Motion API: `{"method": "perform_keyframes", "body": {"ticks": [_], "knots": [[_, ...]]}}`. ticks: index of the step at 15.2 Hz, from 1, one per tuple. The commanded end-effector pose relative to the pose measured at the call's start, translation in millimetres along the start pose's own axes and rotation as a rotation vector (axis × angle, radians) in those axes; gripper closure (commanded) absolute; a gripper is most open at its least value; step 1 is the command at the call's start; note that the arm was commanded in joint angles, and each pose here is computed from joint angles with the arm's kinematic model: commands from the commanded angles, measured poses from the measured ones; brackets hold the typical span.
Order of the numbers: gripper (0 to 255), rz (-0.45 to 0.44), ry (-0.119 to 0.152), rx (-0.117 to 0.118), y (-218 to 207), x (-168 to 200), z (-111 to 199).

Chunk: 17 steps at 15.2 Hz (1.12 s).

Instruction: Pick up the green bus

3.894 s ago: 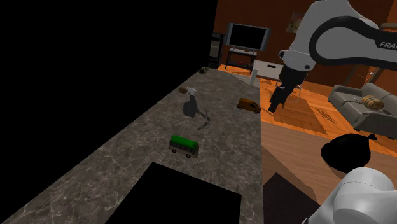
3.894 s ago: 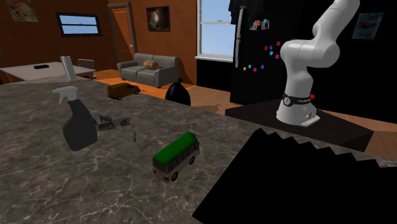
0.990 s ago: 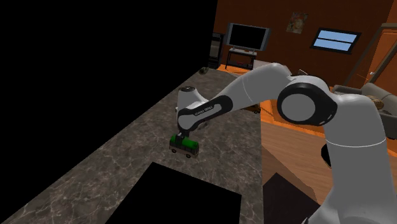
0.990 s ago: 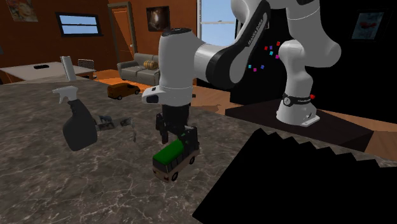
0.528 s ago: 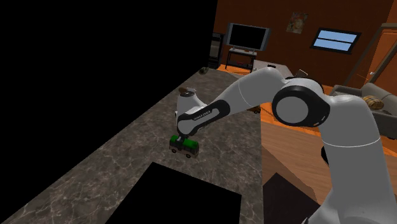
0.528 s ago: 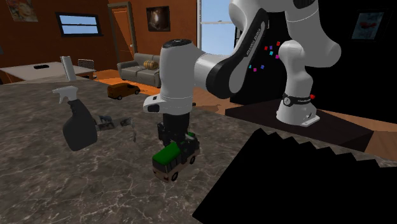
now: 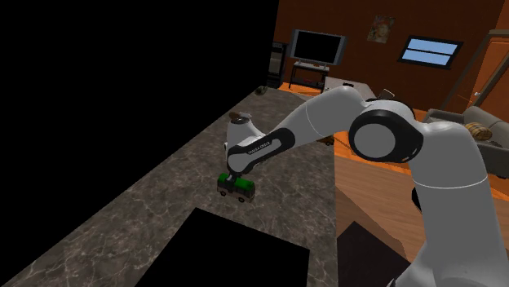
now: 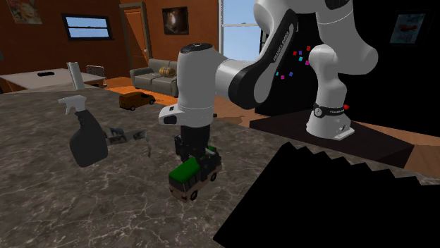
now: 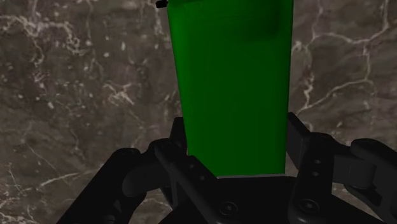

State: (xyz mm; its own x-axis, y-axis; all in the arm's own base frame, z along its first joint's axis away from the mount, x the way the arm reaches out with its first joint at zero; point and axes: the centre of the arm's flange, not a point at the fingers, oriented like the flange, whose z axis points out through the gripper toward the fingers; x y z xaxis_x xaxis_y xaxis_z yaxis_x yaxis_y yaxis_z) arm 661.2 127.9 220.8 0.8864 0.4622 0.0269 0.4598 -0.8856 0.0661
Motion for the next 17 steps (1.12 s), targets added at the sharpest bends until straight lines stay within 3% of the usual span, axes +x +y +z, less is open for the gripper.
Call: {"method": "perform_keyframes", "body": {"ticks": [1, 17], "knots": [[255, 0.001, -0.001, 0.0, 1, 0, 1], [255, 0.001, -0.001, 0.0, 6, 2, -79]]}}
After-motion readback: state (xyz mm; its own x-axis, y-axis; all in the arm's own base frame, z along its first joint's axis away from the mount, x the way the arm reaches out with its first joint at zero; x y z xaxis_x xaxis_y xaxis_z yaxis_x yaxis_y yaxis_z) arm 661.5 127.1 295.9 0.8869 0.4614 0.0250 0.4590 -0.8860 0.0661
